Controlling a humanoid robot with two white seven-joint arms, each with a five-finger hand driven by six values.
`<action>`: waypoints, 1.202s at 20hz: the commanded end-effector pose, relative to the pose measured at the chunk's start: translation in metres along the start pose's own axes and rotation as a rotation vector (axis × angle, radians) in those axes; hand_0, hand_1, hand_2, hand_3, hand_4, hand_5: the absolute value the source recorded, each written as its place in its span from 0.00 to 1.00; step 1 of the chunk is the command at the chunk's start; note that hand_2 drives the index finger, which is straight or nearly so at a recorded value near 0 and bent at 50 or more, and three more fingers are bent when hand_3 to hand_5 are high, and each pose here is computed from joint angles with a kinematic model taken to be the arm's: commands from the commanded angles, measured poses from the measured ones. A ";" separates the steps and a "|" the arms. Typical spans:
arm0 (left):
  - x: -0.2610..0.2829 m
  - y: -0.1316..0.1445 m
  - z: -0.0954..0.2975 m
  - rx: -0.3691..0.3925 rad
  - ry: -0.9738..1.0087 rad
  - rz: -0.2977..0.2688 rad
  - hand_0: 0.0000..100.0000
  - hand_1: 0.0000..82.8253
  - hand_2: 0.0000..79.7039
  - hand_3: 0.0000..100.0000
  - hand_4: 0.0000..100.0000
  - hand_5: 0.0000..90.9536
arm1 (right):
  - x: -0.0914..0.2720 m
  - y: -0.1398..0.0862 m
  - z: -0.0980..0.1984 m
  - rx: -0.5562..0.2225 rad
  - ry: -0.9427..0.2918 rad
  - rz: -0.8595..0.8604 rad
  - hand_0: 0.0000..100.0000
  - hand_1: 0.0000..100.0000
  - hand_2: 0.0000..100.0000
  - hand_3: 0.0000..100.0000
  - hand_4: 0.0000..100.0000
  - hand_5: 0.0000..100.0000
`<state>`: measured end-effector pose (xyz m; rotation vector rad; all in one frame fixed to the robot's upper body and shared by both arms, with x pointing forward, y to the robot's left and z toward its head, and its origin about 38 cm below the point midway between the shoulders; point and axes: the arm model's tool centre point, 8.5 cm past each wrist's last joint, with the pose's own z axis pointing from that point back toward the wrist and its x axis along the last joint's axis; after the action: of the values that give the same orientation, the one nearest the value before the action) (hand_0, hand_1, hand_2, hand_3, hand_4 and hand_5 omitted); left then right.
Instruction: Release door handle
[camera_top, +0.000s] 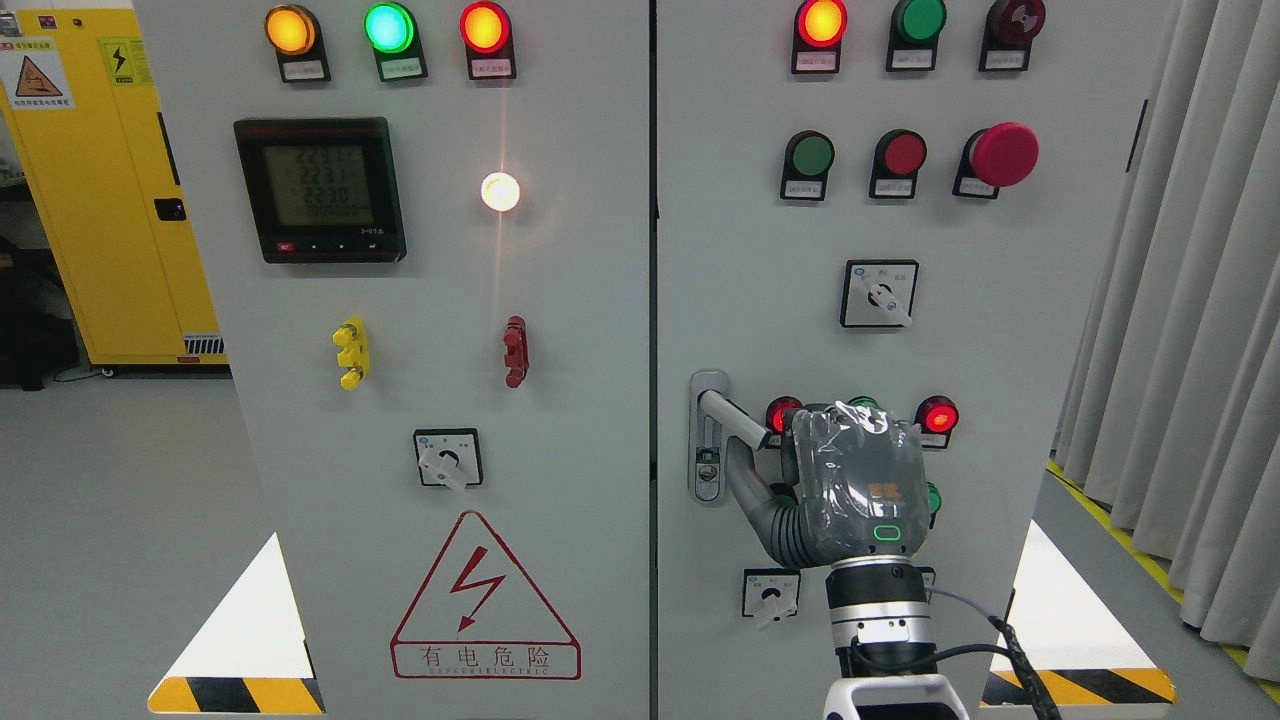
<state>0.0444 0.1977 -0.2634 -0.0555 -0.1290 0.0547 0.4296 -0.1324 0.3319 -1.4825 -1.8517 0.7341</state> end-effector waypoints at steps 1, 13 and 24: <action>0.000 0.000 0.000 0.000 -0.001 -0.001 0.12 0.67 0.00 0.00 0.00 0.00 | -0.002 -0.002 -0.001 -0.004 0.004 0.002 0.50 0.36 0.94 1.00 1.00 1.00; 0.000 0.000 0.000 0.000 0.000 0.000 0.12 0.67 0.00 0.00 0.00 0.00 | -0.001 -0.004 -0.002 -0.013 0.000 0.001 0.50 0.36 0.94 1.00 1.00 1.00; 0.000 0.000 0.000 0.000 0.000 0.000 0.12 0.67 0.00 0.00 0.00 0.00 | -0.001 -0.006 -0.005 -0.018 -0.001 0.004 0.49 0.36 0.94 1.00 1.00 1.00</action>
<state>0.0444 0.1977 -0.2634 -0.0555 -0.1290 0.0547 0.4294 -0.1339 0.3379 -1.4922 -1.8609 0.7263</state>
